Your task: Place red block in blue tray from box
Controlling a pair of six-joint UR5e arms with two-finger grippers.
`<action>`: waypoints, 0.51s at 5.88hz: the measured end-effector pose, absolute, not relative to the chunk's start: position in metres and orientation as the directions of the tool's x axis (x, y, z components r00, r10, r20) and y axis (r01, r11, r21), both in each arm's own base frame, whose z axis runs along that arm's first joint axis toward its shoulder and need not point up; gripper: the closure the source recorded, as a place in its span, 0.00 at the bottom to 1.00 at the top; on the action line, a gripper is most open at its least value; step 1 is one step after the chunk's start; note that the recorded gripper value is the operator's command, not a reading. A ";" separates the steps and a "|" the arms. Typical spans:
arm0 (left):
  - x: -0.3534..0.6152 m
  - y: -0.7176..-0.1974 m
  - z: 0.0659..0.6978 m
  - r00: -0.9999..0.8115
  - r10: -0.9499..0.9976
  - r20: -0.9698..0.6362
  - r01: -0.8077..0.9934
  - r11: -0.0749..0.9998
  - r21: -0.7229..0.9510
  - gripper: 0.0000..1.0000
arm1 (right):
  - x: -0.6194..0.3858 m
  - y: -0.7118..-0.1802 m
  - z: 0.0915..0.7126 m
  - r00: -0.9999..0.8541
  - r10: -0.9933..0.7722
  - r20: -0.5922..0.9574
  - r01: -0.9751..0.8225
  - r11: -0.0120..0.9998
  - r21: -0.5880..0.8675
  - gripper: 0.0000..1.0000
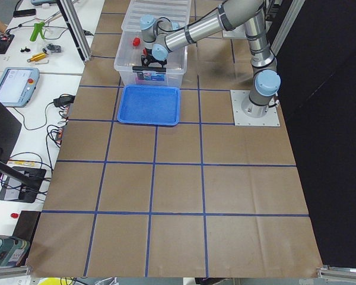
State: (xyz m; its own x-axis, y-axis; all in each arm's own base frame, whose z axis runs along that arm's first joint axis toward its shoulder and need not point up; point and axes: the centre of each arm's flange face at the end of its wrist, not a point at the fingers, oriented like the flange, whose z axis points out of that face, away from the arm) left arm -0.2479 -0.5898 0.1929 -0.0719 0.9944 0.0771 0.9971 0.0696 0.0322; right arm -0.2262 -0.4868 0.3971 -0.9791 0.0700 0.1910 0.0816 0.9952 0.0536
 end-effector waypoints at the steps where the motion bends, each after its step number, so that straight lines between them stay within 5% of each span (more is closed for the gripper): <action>1: -0.248 -0.590 0.187 -0.061 0.995 0.079 0.998 0.059 0.032 0.88 | -0.215 -0.496 0.422 -0.977 0.097 0.190 0.107 0.993 0.043 0.00; 3: -0.249 -0.593 0.187 -0.044 0.997 0.062 0.999 0.042 0.027 0.98 | -0.154 -0.519 0.474 -0.972 0.158 0.173 0.170 0.984 0.058 0.00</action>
